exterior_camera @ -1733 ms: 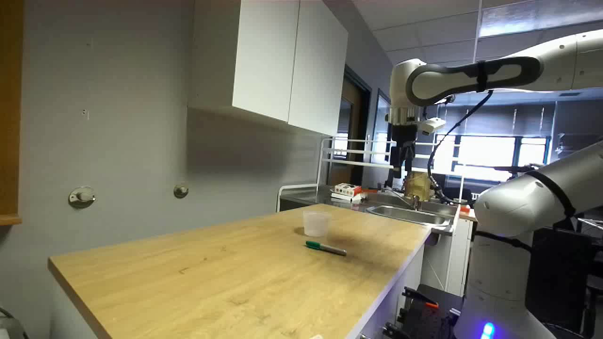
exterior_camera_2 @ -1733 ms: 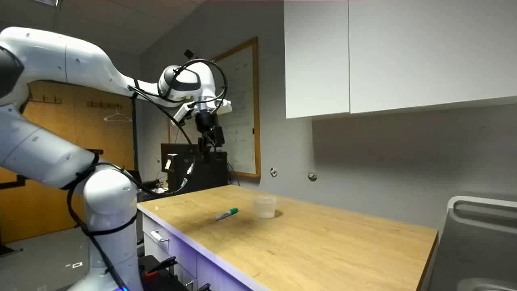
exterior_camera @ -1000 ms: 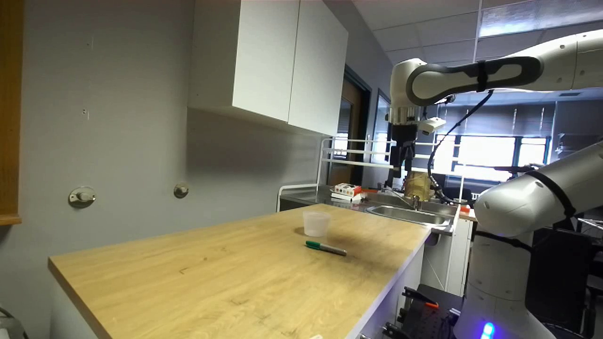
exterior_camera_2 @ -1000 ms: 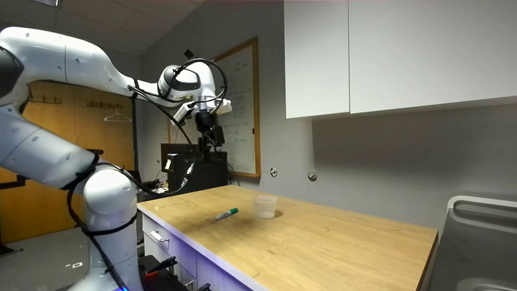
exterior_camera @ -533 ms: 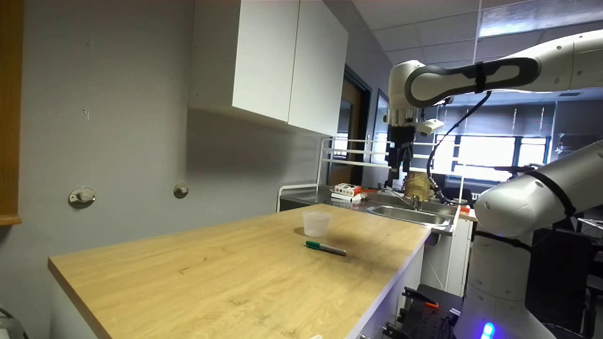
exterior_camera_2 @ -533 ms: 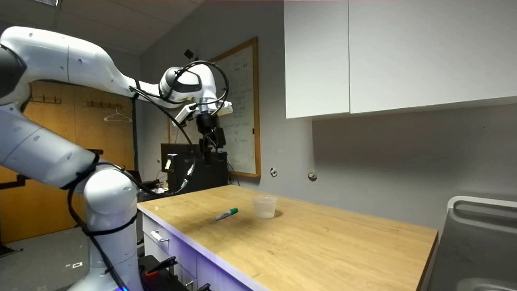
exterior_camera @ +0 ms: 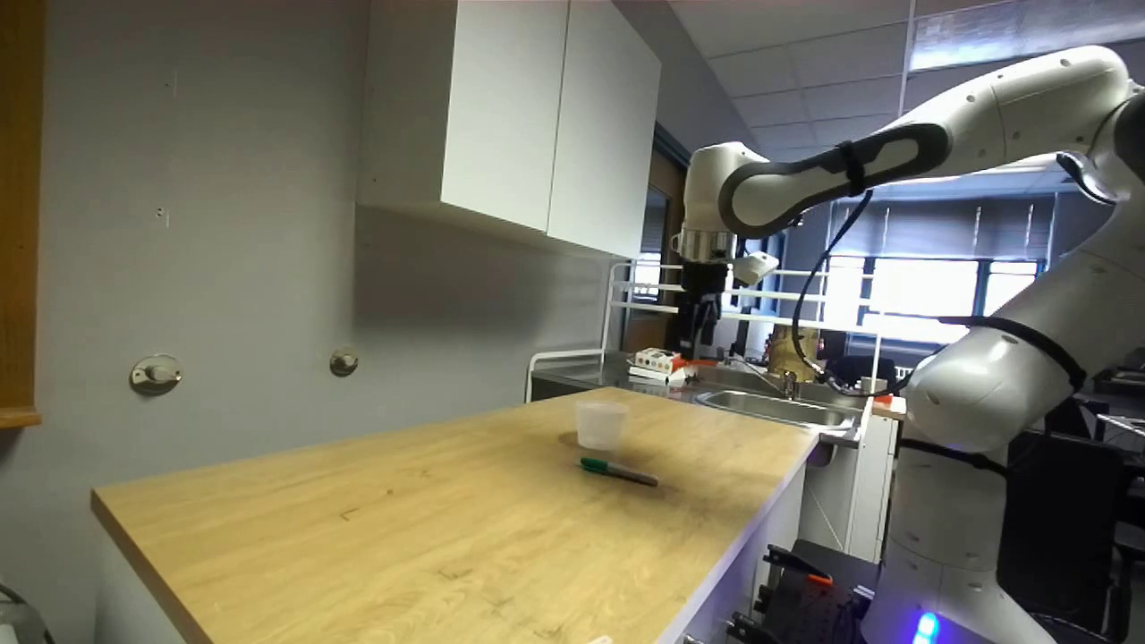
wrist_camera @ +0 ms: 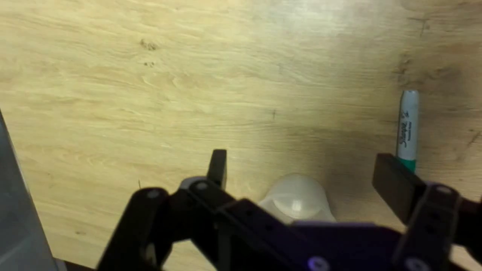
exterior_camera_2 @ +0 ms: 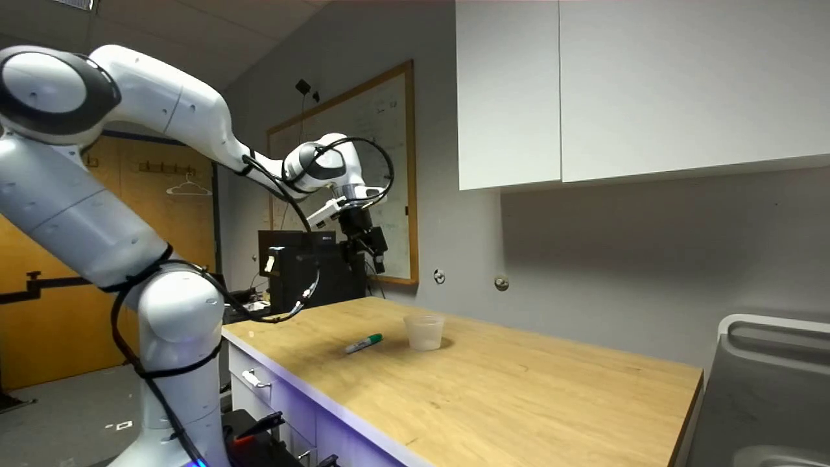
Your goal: Put the marker in the bowl
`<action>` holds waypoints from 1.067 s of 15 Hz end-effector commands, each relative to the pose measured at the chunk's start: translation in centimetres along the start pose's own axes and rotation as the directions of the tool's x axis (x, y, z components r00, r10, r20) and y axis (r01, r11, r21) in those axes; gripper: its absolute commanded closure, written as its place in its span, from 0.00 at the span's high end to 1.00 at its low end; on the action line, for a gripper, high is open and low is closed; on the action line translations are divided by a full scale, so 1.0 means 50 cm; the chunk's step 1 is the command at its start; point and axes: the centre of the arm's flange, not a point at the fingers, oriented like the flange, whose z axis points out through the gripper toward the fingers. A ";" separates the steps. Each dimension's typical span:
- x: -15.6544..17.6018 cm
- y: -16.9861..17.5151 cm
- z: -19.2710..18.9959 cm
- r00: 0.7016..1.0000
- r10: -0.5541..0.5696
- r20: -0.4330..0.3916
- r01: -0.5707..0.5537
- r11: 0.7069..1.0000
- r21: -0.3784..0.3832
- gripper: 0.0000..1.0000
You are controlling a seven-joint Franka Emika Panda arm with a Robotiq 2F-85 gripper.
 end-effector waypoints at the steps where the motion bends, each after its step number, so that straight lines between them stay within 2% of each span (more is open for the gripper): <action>1: 0.112 -0.094 0.004 0.997 -0.073 0.001 0.073 0.997 -0.005 1.00; 4: 0.173 -0.180 0.021 0.988 -0.150 0.028 0.150 0.988 -0.021 1.00; 7: 0.216 -0.235 0.038 0.979 -0.198 0.049 0.199 0.980 -0.016 1.00; 12: 0.264 -0.258 0.116 0.976 -0.165 0.139 0.157 0.985 0.065 1.00; 16: 0.281 -0.256 0.176 0.965 -0.117 0.233 0.073 0.979 0.189 1.00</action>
